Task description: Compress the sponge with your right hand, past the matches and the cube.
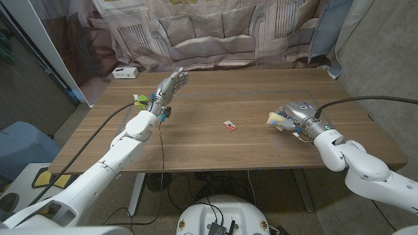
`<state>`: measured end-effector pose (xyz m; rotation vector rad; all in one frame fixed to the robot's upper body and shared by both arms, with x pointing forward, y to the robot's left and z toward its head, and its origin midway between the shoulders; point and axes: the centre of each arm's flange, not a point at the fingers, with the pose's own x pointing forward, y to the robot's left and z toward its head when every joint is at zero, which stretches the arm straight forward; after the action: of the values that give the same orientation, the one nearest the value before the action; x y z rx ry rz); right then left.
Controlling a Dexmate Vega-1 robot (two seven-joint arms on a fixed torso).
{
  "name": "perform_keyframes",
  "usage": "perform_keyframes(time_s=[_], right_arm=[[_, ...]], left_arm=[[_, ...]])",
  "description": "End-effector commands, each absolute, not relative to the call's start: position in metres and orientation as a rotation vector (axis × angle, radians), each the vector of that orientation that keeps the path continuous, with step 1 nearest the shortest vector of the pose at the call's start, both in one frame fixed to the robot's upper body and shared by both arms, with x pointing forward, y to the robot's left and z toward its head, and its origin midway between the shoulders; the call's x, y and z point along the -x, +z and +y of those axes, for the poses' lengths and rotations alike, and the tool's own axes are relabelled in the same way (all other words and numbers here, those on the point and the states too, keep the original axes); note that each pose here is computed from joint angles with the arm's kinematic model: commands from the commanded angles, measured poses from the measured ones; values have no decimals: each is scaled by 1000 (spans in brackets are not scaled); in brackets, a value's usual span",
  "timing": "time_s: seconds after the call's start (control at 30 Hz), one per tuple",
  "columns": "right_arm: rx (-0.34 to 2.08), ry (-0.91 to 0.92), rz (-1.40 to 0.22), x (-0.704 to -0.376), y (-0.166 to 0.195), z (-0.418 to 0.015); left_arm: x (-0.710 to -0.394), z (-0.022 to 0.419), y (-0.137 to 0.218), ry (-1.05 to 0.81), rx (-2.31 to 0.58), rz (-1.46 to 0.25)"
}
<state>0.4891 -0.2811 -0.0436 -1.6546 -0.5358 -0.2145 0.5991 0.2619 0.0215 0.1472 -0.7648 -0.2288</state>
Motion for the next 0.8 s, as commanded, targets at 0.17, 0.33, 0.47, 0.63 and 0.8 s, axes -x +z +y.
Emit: perform_keyframes(time_s=[0.17, 0.33, 0.47, 0.63, 0.8], right_arm=[[1682, -183, -502, -502, -57, -279], [1693, -179, -482, -507, -60, -280], [1697, -180, -474, -509, -62, -280], [1703, -175, -470, -511, -67, -277], [1713, -163, -454, -514, -71, -276]], left_arm=[[-599, 259, 21, -225, -152, -758], [-599, 259, 21, -225, -153, -758], [-599, 259, 21, -222, -151, -759], [-599, 259, 20, -222, -148, -757], [-599, 259, 19, -223, -147, -757]])
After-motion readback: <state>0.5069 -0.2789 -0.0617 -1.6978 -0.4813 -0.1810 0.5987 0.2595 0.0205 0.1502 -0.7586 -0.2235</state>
